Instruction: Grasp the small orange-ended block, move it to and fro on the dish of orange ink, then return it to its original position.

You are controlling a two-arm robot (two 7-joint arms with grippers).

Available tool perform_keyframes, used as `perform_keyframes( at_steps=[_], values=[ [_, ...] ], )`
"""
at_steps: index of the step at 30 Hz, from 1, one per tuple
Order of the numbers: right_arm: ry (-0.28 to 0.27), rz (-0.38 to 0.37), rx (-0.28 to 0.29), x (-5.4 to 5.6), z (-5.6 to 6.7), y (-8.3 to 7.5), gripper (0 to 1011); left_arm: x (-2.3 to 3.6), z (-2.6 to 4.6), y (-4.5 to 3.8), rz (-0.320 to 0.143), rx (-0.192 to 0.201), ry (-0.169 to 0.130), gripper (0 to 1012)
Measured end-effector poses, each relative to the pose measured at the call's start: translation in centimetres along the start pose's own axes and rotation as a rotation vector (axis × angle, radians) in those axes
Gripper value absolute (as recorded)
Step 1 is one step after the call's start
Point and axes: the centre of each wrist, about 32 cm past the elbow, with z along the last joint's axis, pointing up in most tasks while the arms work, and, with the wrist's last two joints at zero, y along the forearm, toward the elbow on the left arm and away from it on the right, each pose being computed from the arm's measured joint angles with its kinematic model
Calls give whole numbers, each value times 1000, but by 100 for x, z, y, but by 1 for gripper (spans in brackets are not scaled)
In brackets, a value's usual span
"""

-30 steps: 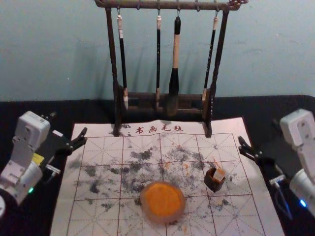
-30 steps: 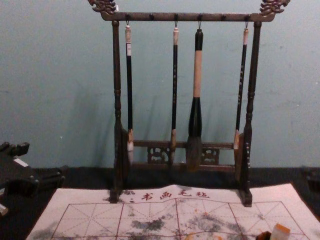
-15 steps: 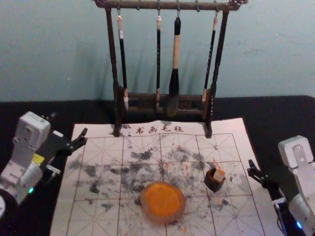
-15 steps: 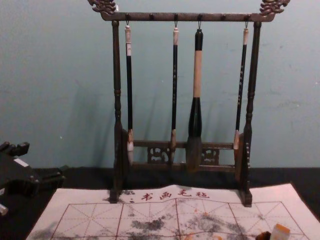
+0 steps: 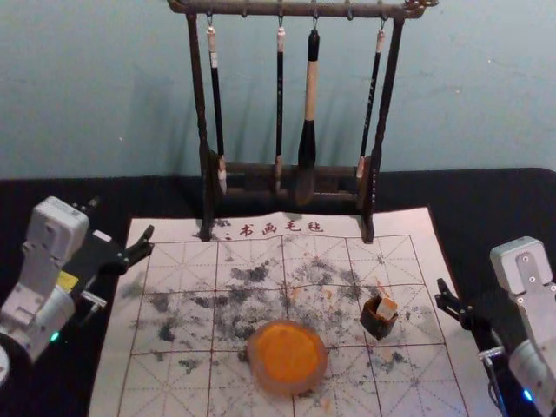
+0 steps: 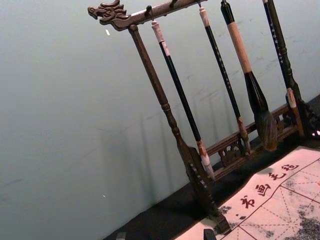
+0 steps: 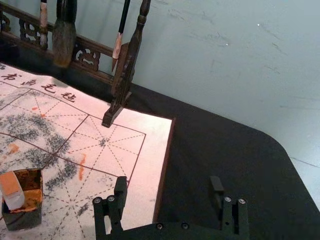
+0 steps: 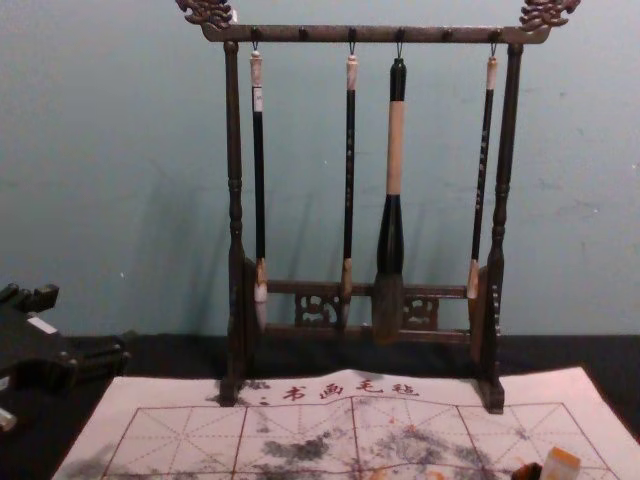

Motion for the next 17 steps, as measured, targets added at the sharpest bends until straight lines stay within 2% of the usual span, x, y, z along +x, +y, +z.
perform_keyframes(
  at_steps=[17],
  values=[
    [-1, 3, 5, 1, 10, 1, 1000, 0, 0, 0, 0, 0, 0, 1001]
  ],
)
